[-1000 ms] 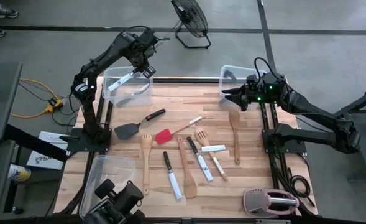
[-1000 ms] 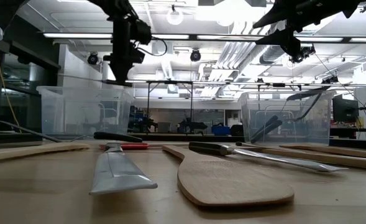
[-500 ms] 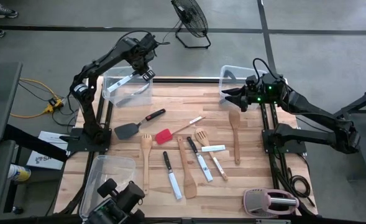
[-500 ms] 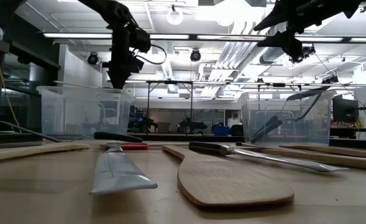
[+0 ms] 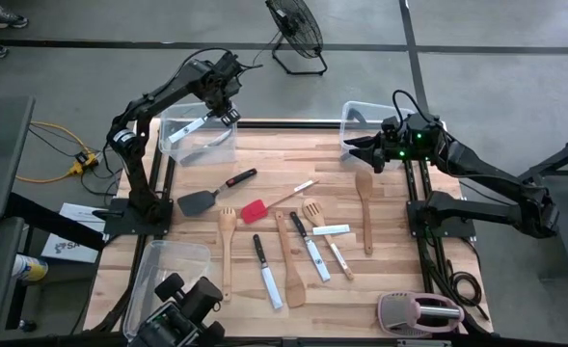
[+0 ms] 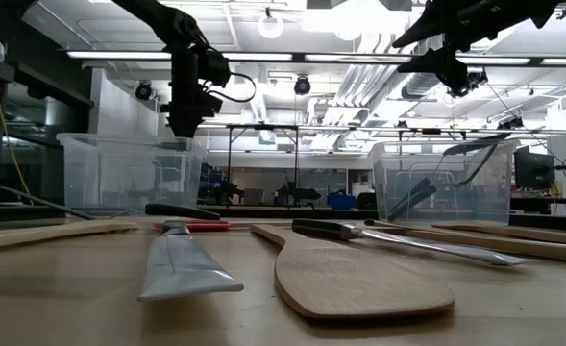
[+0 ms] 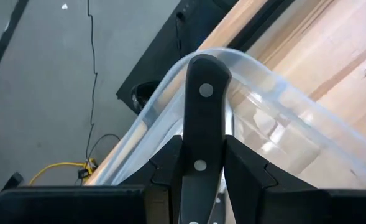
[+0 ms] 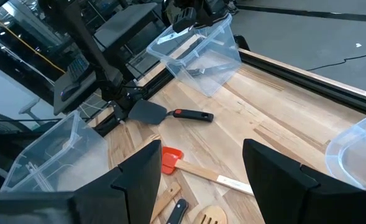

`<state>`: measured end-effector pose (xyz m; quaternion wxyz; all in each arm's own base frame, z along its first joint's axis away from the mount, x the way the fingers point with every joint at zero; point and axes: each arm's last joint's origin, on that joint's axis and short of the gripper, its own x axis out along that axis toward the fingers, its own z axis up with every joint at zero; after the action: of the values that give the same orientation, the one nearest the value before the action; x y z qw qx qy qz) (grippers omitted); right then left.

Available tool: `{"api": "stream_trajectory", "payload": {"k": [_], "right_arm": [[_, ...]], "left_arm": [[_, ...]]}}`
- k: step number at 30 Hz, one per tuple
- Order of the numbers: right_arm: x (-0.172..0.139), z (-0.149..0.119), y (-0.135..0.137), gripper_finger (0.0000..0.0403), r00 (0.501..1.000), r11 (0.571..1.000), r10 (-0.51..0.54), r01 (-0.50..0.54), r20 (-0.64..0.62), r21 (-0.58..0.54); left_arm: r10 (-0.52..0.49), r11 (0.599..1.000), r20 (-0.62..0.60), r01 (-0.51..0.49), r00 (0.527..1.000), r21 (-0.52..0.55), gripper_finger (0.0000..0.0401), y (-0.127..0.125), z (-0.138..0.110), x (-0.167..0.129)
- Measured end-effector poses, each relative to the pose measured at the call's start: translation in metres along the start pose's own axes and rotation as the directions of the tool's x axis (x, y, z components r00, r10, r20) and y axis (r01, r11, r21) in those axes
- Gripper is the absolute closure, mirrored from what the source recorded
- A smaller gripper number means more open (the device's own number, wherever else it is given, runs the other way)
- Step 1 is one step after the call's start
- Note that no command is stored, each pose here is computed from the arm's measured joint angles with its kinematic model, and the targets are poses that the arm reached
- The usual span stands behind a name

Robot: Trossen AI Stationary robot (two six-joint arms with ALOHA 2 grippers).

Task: Pick & Place Kitchen Items
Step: Put the black kitchen knife into the top left transparent bin

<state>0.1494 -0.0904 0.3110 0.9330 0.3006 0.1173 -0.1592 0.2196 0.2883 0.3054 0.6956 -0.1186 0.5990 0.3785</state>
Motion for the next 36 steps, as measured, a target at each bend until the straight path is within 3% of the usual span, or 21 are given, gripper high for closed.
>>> {"api": "stream_trajectory", "payload": {"k": [25,36], "right_arm": [[0.000,0.000,0.000,0.0186,1.000,1.000,0.000,0.000,0.000,0.002],[0.001,-0.001,0.002,0.0186,1.000,1.000,0.008,-0.008,-0.006,-0.003]], "left_arm": [[-0.079,0.996,-0.037,0.080,0.996,0.031,0.0315,-0.002,-0.004,0.002],[-0.092,0.995,-0.099,0.095,0.991,0.025,0.0315,-0.004,-0.014,0.022]]}}
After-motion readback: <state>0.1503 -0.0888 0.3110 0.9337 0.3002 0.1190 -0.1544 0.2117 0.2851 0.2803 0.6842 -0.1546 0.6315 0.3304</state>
